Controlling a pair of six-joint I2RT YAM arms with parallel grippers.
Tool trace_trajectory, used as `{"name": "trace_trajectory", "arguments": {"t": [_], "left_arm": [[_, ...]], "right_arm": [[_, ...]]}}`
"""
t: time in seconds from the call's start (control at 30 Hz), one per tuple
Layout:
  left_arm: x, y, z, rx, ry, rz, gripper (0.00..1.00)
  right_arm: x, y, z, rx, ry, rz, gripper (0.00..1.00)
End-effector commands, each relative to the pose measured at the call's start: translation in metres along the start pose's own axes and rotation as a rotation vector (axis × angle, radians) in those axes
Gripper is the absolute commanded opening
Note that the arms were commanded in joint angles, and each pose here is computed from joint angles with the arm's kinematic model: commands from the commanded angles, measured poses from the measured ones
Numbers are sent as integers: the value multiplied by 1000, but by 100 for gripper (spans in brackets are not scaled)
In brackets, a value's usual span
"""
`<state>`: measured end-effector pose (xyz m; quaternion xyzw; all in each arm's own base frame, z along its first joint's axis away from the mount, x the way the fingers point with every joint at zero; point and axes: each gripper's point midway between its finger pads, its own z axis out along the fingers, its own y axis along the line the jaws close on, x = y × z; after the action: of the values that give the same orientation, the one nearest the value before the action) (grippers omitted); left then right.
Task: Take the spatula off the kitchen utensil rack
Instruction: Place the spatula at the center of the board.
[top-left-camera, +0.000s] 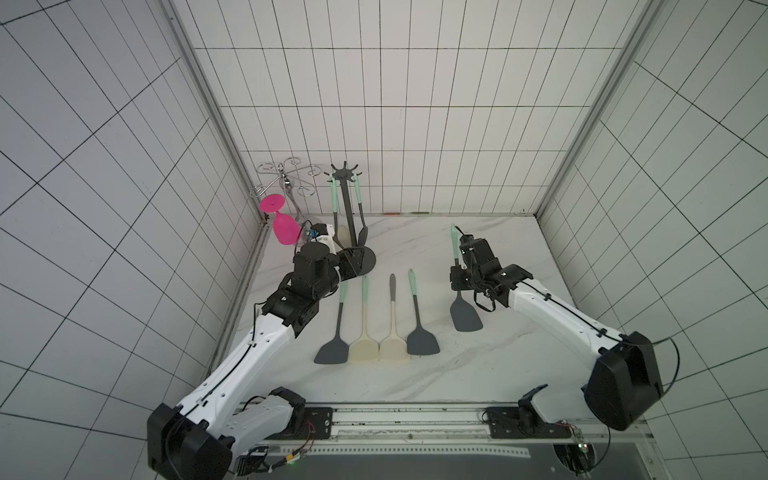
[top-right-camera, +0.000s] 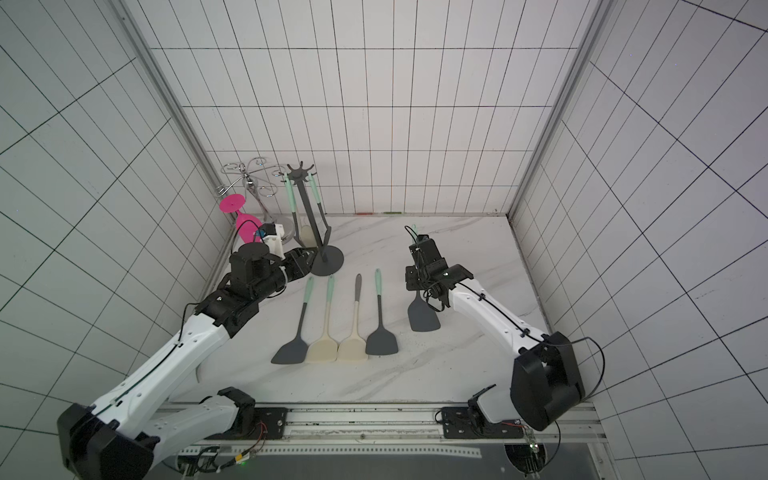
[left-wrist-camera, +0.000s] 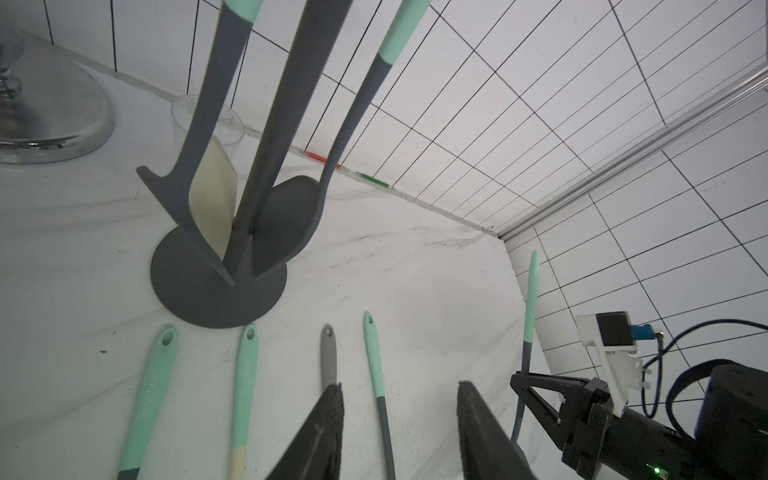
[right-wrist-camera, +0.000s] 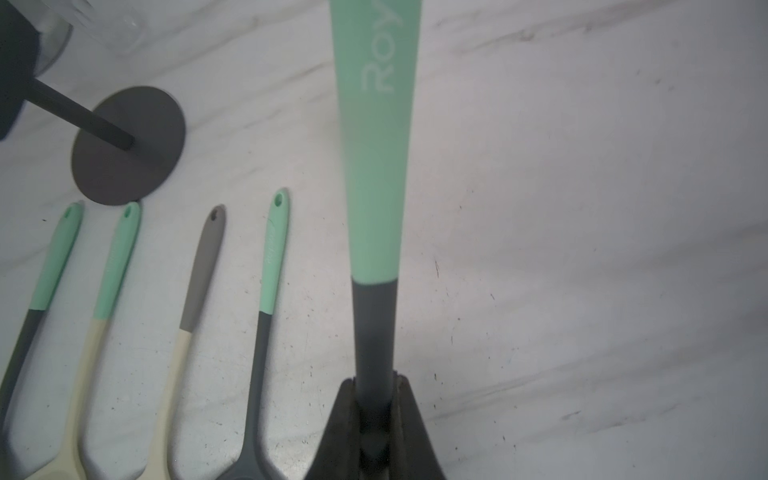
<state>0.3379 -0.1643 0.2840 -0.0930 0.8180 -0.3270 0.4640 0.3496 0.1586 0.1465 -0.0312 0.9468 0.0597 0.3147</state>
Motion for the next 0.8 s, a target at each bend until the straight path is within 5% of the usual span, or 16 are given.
{"name": "trace_trajectory", "arguments": {"t": [0.0,0.23,0.77], "left_arm": [[8,9,4,-23,27,11,43],[15,20,8,-43,48,2,43],[22,38,17,-63,70,-27,43]], "right_arm": [[38,-12,23,63,144,98,0],[71,-6,56,71,288,152,0],[127,-4,70,138,417,46,0]]}}
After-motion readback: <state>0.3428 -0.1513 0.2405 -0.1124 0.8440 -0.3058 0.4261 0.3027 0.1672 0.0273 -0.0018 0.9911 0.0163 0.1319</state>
